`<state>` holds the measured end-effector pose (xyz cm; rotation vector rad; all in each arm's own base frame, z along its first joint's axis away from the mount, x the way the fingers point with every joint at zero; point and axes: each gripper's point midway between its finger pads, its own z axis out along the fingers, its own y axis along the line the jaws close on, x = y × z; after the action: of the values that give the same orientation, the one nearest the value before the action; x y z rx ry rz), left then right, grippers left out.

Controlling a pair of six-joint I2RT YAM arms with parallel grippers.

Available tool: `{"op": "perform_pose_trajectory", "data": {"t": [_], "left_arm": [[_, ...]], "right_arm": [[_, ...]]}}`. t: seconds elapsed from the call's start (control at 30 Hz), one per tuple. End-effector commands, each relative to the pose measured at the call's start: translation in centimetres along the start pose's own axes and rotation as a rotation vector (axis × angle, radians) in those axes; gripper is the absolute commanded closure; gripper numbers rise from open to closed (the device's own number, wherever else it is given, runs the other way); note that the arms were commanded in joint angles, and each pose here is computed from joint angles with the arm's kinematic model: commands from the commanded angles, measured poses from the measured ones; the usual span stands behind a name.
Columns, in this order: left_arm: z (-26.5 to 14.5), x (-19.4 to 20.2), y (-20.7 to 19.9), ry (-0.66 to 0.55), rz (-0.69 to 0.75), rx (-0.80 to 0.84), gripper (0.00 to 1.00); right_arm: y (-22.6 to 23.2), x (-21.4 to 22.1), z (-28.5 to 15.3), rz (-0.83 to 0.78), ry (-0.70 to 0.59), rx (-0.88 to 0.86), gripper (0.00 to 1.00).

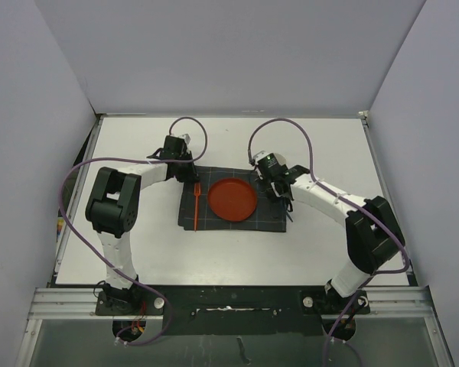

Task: Set the dinner table for one person
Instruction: Adjust the knife on the napkin.

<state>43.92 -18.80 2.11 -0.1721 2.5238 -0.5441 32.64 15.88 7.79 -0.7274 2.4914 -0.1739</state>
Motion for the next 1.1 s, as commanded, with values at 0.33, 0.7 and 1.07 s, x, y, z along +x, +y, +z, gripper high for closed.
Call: {"op": "perform_pose_trajectory", "data": {"t": [0.33, 0.7, 1.07], "left_arm": [[-2.5, -1.6, -1.5, -0.07, 0.022, 0.062, 1.0], [-3.7, -1.2, -1.9, -0.077, 0.013, 0.084, 1.0], [-4.2, -0.8, -2.0, -0.069, 0.025, 0.086, 1.0]], "right_arm": [[8.6, 0.6, -1.5, 0.206, 0.052, 0.021, 1.0], [4.1, 1.5, -1.1, 0.478, -0.042, 0.285, 1.0], [1.7, 0.9, 0.6, 0.578, -0.076, 0.37, 1.0]]}}
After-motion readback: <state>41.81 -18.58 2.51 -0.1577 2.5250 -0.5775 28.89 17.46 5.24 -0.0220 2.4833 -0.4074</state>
